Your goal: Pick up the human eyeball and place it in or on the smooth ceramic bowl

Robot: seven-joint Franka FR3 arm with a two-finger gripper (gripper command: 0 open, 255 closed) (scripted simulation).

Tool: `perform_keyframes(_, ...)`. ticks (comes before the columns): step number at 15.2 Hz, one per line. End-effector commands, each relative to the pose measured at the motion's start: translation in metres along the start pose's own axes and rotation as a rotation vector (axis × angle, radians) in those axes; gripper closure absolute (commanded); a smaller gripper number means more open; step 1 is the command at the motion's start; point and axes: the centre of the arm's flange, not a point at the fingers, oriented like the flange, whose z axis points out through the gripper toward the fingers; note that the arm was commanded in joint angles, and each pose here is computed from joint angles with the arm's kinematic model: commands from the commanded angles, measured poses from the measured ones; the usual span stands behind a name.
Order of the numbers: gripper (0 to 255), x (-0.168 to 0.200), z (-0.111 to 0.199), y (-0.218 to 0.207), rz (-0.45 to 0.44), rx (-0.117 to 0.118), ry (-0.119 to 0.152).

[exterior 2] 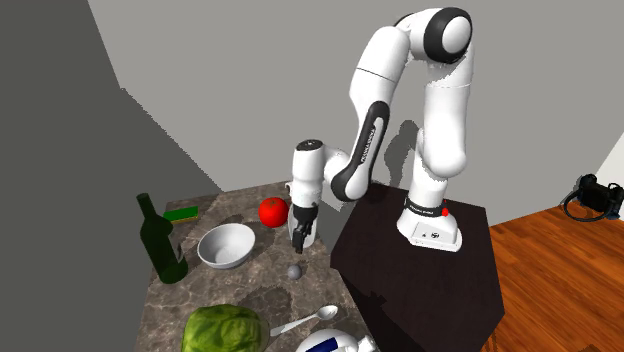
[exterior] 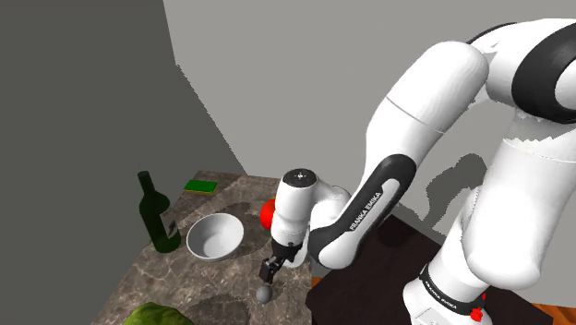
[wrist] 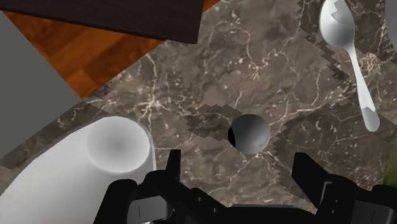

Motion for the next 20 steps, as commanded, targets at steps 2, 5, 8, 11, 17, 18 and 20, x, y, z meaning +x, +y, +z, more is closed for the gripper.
perform_keyframes(2, 0, 0.004, 0.031, -0.024, -0.005, 0.012, 0.004)
perform_keyframes(5, 0, 0.006, 0.051, -0.031, -0.006, 0.015, 0.005)
perform_keyframes(8, 0, 0.006, 0.067, -0.031, -0.006, 0.015, 0.005)
perform_keyframes(11, 0, 0.006, 0.081, -0.032, -0.006, 0.015, 0.005)
perform_keyframes(17, 0, 0.006, 0.081, -0.032, -0.006, 0.015, 0.005)
perform_keyframes(18, 0, 0.006, 0.081, -0.031, -0.006, 0.015, 0.005)
perform_keyframes(20, 255, 0.006, 0.081, -0.031, -0.006, 0.015, 0.005)
